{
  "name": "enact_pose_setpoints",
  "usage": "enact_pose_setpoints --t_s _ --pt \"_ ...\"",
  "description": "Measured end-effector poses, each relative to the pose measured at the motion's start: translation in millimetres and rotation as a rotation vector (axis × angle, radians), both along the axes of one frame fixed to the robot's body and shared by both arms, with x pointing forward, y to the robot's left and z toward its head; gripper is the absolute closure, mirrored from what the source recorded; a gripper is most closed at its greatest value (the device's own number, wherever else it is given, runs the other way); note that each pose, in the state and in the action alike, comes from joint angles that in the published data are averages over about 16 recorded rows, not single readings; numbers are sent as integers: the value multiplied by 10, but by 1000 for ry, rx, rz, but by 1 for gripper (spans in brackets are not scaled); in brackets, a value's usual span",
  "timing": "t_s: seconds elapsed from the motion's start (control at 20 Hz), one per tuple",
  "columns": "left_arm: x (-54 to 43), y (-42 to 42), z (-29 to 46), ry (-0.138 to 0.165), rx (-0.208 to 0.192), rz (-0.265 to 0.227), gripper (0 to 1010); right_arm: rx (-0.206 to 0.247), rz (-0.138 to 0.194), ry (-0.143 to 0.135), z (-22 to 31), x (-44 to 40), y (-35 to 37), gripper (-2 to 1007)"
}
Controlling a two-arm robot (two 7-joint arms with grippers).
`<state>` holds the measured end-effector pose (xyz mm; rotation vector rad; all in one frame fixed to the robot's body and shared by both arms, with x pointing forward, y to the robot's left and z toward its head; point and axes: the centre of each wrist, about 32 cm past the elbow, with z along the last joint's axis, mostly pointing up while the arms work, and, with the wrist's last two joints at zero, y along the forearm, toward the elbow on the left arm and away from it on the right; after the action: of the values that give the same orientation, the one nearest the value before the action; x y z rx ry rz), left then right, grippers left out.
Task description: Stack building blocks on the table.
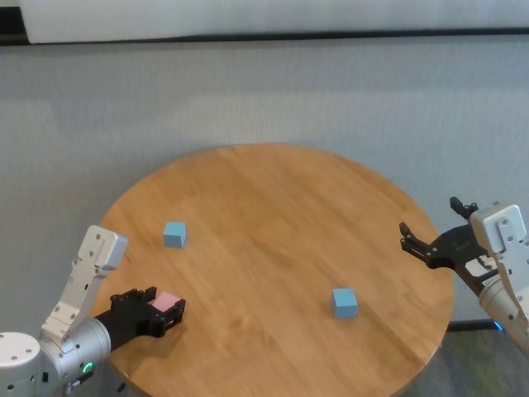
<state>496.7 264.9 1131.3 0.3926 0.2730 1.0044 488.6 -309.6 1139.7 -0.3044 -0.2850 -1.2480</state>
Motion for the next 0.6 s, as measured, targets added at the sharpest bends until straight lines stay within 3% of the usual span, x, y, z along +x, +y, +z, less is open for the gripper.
enact_pose_setpoints --t_s 0.3,0.6 --pt "-2 0 0 0 0 0 501 0 0 0 0 0 0 5" --pt "-9 3 4 -11 -1 -10 585 0 0 0 0 0 0 5"
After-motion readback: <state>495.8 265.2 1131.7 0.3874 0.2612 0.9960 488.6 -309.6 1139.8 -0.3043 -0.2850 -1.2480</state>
